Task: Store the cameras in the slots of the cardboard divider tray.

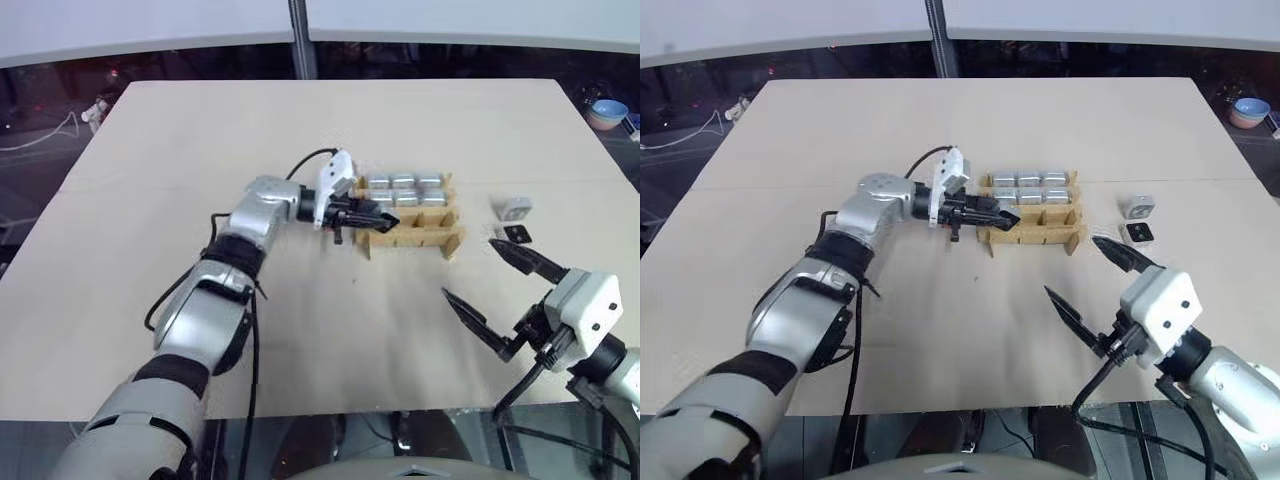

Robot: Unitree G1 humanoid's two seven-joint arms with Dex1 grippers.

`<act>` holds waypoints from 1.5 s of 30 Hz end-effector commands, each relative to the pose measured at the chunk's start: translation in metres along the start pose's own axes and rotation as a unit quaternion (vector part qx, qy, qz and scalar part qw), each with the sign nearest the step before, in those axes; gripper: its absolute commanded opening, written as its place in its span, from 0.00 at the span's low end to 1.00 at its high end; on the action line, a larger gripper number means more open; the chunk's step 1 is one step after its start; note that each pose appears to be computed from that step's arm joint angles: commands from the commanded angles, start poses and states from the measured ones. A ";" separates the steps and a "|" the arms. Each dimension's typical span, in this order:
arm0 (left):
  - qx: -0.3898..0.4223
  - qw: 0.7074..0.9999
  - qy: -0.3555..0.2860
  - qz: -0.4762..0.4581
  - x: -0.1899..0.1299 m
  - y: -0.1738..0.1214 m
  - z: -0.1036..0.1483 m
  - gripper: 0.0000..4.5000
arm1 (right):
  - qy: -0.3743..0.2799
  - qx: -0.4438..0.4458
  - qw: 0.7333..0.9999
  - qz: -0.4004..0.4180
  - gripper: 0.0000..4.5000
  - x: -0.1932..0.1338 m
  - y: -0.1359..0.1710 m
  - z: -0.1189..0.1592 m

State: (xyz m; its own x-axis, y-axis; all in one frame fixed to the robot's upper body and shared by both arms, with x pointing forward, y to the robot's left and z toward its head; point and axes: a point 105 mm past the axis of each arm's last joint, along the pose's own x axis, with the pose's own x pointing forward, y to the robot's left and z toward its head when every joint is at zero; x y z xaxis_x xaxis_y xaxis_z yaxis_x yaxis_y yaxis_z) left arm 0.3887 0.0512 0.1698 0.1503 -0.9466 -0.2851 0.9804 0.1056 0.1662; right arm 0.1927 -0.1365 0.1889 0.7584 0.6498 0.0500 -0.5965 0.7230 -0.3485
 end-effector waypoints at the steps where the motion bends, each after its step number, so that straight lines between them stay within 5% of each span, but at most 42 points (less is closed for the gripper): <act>1: 0.032 0.999 -0.010 0.019 -0.014 0.013 0.017 0.16 | -0.021 -0.022 0.999 -0.012 1.00 -0.004 0.002 0.012; 22: 0.083 0.987 0.141 0.000 -0.005 0.020 0.009 0.16 | 0.012 -0.023 1.000 -0.016 1.00 -0.014 0.004 0.002; 45: 0.098 0.966 0.237 -0.042 -0.007 0.019 0.010 0.16 | -0.032 0.055 0.998 -0.007 1.00 -0.010 -0.008 0.013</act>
State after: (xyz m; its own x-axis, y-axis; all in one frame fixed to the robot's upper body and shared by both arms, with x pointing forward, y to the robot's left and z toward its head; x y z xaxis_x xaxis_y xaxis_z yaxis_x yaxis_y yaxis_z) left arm 0.4040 0.0516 0.1839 0.1588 -0.7343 -0.6600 0.9526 -0.0617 0.2979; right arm 0.1872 -0.1444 0.1970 0.7515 0.6523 0.0986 -0.6234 0.7510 -0.2177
